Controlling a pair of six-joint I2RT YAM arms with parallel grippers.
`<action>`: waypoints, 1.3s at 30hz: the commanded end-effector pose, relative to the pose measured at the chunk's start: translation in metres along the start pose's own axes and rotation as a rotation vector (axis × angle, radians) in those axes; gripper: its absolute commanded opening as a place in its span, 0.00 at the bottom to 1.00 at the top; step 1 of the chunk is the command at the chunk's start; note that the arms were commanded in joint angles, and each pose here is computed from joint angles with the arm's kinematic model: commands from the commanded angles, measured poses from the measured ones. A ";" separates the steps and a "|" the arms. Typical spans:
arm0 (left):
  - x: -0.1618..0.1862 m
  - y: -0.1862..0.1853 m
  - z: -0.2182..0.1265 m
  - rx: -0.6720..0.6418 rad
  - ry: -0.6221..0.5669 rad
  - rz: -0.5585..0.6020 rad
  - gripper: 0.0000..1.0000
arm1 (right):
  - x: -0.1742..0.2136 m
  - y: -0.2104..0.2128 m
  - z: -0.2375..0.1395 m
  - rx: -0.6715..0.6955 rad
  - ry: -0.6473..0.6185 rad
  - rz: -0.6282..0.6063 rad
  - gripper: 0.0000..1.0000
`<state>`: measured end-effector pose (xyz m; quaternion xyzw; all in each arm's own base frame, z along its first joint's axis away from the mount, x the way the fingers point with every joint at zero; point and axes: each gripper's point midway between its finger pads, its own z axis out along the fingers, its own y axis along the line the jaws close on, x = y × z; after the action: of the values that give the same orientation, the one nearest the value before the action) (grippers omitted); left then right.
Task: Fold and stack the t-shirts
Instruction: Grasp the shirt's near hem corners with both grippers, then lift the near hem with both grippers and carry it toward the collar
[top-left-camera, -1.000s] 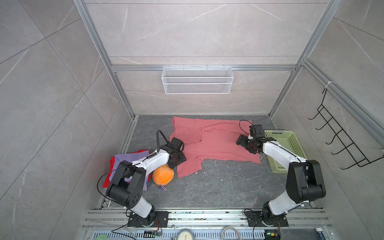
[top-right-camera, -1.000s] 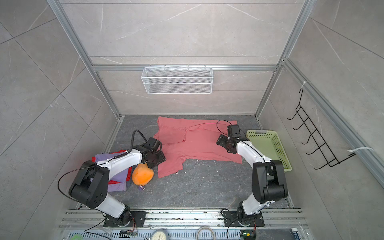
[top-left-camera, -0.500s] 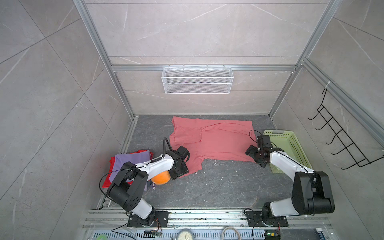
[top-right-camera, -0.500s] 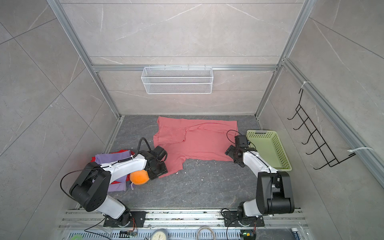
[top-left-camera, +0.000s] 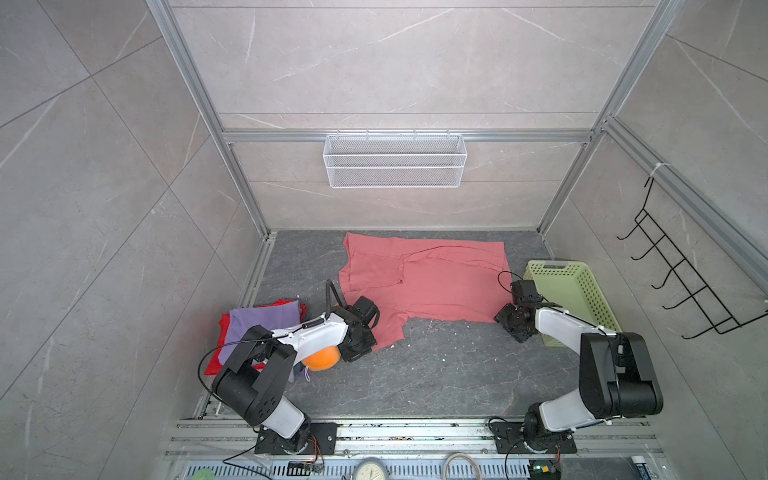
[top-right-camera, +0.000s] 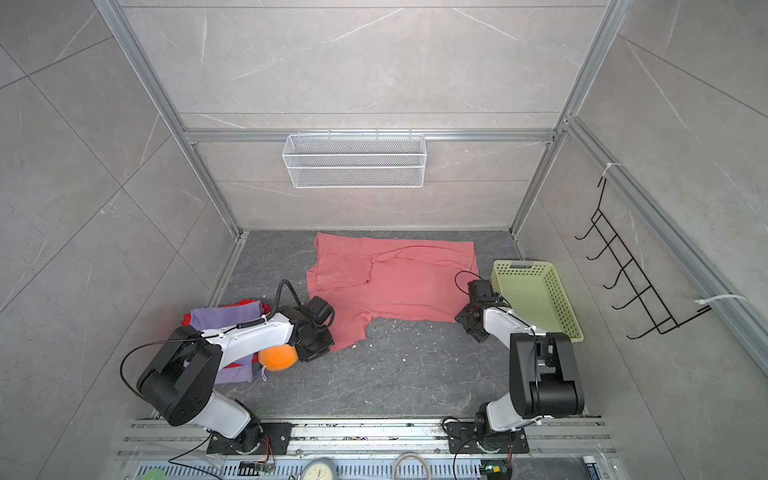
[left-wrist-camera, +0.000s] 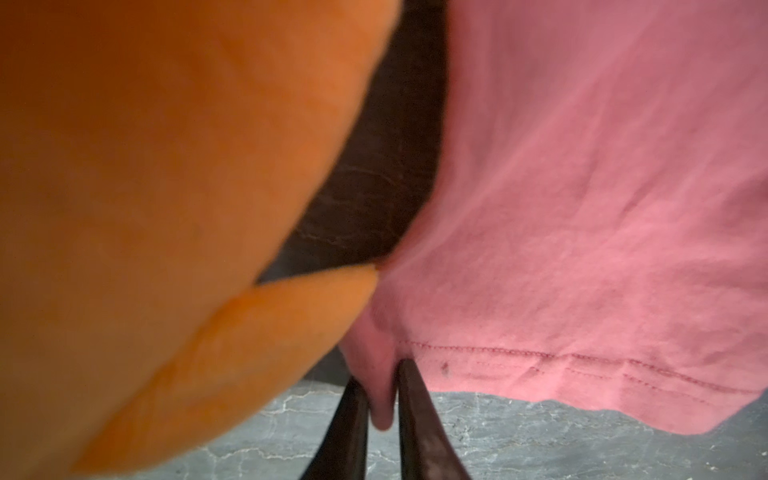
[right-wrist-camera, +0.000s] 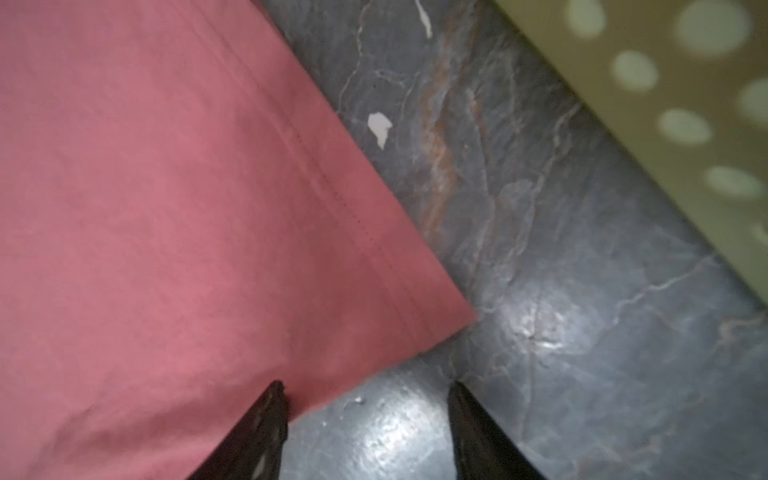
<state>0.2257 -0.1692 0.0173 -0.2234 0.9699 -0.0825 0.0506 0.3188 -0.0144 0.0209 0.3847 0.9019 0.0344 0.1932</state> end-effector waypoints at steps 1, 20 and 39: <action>0.000 0.003 -0.005 0.014 -0.024 -0.015 0.14 | 0.001 -0.010 0.011 0.066 0.004 0.030 0.58; -0.028 -0.029 -0.064 0.188 -0.200 0.093 0.00 | -0.019 0.014 -0.019 -0.025 -0.085 -0.010 0.00; -0.215 -0.158 -0.161 0.525 -0.443 0.270 0.00 | -0.091 0.087 -0.027 -0.098 -0.150 0.069 0.00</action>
<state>0.4437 -0.1837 0.1901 -0.1340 0.9137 -0.2495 0.2914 0.4215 -0.0125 0.0951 0.3916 0.8711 0.0672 0.2887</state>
